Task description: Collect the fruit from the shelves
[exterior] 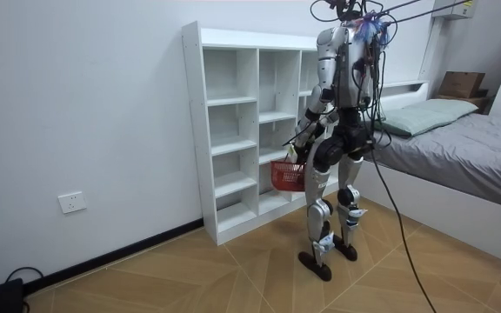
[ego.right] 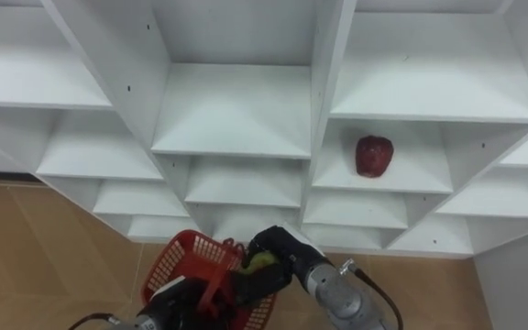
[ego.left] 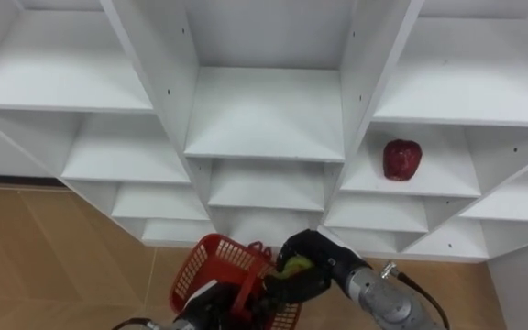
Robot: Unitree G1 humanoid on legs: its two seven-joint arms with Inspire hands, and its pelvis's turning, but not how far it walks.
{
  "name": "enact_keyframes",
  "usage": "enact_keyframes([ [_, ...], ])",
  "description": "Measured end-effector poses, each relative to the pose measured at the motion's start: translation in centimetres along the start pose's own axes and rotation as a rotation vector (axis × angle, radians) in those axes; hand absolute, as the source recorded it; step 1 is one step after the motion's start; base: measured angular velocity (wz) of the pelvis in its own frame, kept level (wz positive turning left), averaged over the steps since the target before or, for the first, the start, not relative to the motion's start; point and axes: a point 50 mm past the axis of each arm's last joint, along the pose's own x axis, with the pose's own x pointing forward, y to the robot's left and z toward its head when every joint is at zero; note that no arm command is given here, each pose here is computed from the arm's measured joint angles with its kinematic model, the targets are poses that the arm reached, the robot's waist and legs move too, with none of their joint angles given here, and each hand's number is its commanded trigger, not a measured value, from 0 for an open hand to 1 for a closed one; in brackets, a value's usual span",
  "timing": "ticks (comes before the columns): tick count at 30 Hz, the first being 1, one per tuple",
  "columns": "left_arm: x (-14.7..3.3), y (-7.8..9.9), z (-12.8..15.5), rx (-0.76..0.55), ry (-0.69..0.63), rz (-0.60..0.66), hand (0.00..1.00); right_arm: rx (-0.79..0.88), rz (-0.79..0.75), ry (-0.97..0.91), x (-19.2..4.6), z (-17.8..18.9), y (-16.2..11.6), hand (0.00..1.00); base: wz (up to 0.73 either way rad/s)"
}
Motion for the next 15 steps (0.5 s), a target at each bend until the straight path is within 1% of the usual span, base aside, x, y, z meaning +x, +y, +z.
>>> enact_keyframes([
  [10,0.12,-0.35,0.13,0.013,-0.001,-0.017,1.0,-0.021,0.02,-0.002,0.21,0.17,0.64,1.0,0.0],
  [15,0.39,-0.69,0.9,0.01,-0.028,-0.028,1.0,-0.033,0.003,-0.002,0.21,0.16,0.75,1.0,0.0],
])
